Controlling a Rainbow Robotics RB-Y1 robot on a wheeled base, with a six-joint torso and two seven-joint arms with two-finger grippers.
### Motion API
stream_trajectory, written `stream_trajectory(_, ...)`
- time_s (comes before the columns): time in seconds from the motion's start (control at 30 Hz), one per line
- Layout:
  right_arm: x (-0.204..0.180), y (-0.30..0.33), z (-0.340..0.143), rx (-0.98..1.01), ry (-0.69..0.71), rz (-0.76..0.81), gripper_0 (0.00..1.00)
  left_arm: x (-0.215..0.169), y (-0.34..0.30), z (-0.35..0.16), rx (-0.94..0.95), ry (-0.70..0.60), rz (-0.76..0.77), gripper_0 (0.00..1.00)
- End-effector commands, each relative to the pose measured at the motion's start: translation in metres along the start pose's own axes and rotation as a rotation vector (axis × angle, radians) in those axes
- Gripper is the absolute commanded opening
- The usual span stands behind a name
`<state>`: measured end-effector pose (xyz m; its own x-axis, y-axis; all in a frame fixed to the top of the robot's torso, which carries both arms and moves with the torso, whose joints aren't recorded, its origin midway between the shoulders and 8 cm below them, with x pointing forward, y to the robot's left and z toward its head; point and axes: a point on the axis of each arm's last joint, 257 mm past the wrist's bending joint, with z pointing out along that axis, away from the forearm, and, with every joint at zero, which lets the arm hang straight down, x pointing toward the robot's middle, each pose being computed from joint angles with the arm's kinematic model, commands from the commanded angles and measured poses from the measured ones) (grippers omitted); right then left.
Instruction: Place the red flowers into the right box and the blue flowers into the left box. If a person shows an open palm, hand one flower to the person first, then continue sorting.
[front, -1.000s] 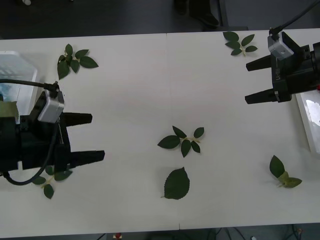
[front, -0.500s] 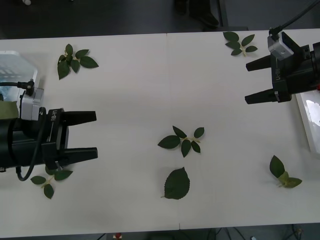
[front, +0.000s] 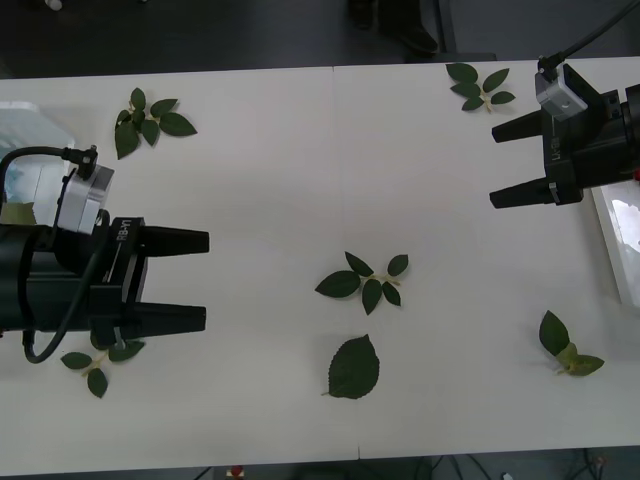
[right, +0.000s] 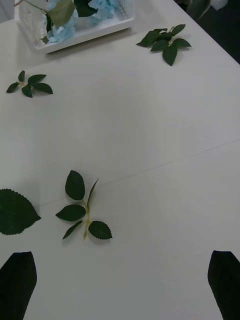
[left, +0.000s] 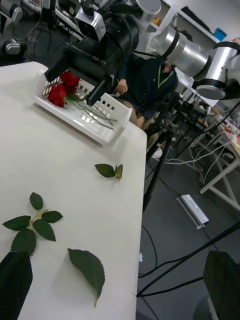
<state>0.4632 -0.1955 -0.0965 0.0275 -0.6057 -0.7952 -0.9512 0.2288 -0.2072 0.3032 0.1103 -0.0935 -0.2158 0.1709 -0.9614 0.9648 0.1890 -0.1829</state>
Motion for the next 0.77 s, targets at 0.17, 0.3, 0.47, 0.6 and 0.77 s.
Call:
stream_trajectory(0.17, 0.001, -0.003, -0.015, 0.019, 0.034, -0.018, 1.00, -0.026, 0.022, -0.010, -0.024, 0.005, 0.110, 1.00)
stream_trajectory(0.3, 0.001, -0.003, -0.015, 0.019, 0.034, -0.018, 1.00, -0.024, 0.025, -0.012, -0.030, 0.008, 0.104, 1.00)
stream_trajectory(0.47, 0.001, -0.003, -0.015, 0.019, 0.034, -0.018, 1.00, -0.026, 0.025, -0.014, -0.035, 0.012, 0.100, 1.00)
stream_trajectory(0.6, 0.001, -0.003, -0.015, 0.019, 0.034, -0.018, 1.00, -0.027, 0.025, -0.017, -0.033, 0.018, 0.095, 1.00)
stream_trajectory(0.77, 0.001, -0.003, -0.015, 0.019, 0.034, -0.018, 1.00, -0.027, 0.025, -0.017, -0.033, 0.018, 0.095, 1.00)
